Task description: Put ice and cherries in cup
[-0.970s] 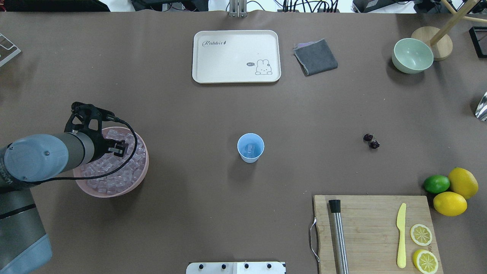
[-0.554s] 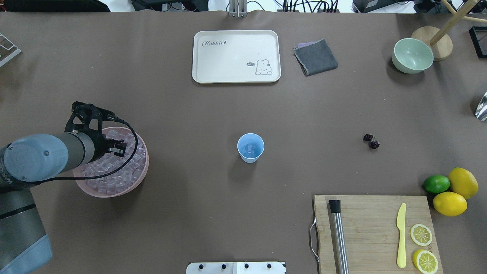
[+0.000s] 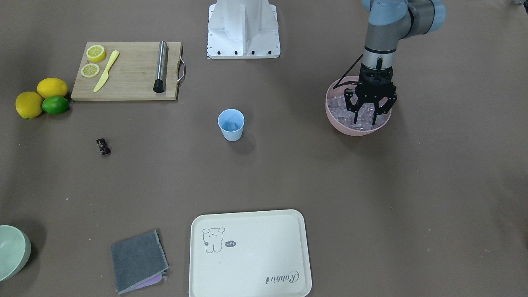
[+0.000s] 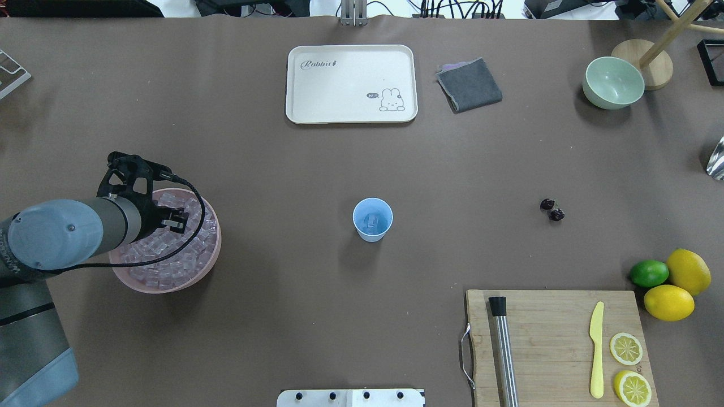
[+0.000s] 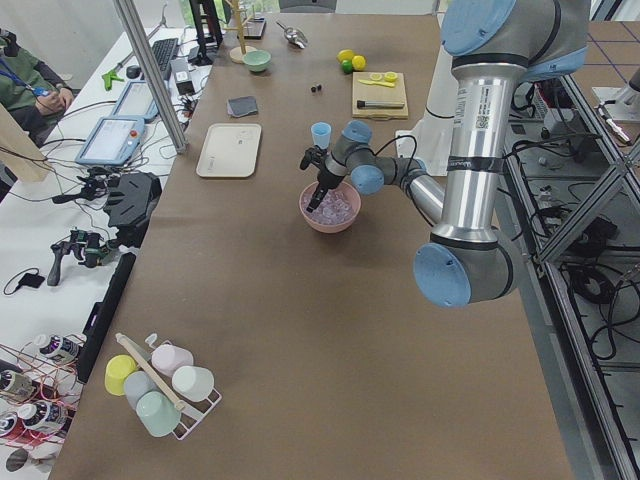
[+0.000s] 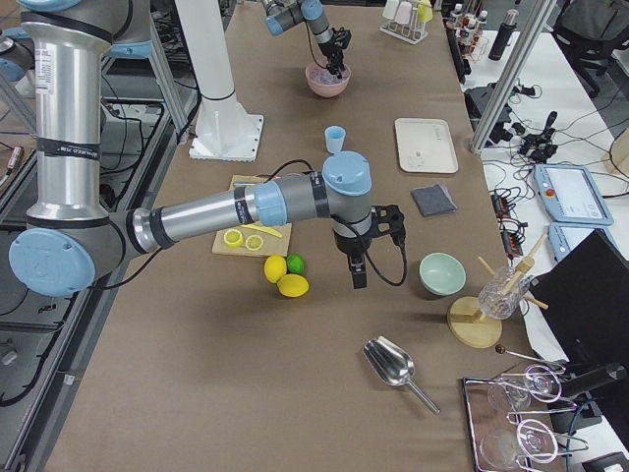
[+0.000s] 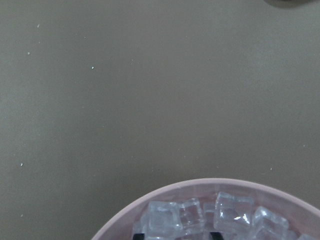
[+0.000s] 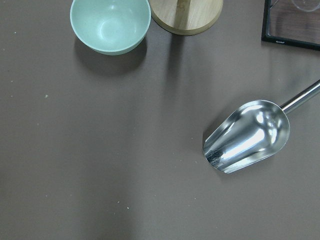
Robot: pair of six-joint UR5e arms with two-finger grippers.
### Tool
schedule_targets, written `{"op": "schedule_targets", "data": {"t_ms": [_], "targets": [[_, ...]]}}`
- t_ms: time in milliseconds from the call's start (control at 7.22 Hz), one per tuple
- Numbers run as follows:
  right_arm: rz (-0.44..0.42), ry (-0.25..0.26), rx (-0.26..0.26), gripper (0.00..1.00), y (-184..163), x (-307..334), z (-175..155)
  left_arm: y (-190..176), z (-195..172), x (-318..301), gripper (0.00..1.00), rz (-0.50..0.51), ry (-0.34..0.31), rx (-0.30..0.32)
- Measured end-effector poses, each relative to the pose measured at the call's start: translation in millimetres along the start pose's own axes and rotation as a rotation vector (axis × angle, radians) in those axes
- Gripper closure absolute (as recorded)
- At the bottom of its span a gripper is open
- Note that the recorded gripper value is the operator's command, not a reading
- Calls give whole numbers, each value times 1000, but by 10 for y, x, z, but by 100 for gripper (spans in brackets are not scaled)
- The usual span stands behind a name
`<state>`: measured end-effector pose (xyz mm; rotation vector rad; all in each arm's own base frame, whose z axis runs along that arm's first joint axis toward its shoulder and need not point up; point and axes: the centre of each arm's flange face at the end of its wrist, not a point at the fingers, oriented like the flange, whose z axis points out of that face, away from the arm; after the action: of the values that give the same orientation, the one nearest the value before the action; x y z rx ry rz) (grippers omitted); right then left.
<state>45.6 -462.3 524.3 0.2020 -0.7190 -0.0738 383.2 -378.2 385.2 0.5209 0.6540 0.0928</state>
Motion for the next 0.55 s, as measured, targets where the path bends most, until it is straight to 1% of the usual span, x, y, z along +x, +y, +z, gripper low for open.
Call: {"op": "schedule_targets", "data": {"t_ms": [277, 554], "targets": [[0, 0, 0, 0, 0, 0, -1, 16, -8, 26, 39, -2, 19, -21], [0, -1, 0, 0, 0, -1, 1, 30, 2, 33, 39, -2, 23, -30]]}}
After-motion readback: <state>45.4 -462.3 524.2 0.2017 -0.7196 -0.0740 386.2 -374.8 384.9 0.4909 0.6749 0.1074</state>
